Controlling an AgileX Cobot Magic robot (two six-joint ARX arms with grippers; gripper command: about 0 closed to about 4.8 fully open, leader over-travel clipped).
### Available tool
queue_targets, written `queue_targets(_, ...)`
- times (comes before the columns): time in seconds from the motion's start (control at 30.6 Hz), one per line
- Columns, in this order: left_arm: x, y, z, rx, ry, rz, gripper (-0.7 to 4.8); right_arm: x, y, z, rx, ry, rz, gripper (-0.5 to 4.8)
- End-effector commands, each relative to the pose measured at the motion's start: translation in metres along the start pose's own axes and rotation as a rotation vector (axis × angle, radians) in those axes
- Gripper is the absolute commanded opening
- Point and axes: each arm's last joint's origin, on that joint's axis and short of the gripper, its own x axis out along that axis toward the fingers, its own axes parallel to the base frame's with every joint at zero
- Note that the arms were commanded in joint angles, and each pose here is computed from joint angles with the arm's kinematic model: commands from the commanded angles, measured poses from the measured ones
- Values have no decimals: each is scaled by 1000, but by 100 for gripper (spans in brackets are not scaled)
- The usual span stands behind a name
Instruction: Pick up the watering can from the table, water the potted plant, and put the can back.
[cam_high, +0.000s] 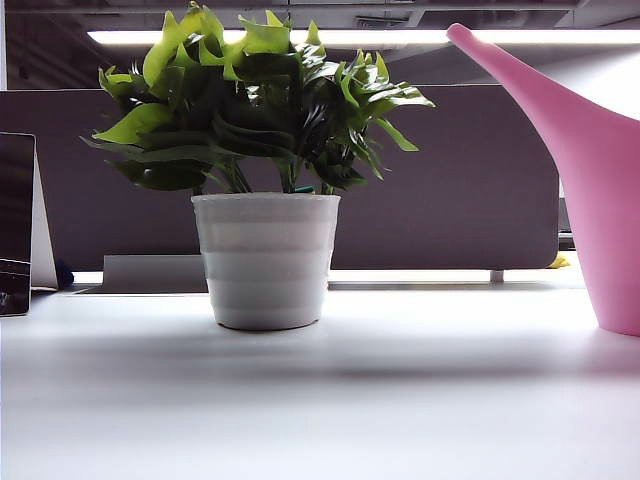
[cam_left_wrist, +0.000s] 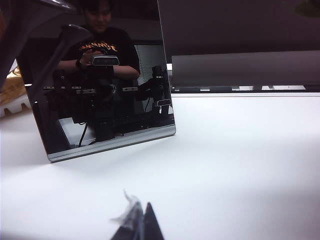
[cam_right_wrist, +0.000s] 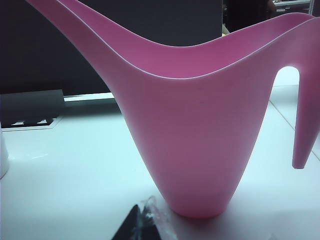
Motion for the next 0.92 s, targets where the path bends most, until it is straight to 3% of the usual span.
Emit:
queue_targets(0.03, 0, 0, 1, -1, -12, 0, -5, 0, 0, 1, -4, -16, 3, -6)
queue_targets(0.65, 0, -1, 1, -1, -13, -9, -5, 0, 0, 1, -4, -16, 3, -6)
queue_targets(0.92, -3, -17, 3, 8, -30, -173, -5, 0, 0, 1, -4, -17, 3, -6)
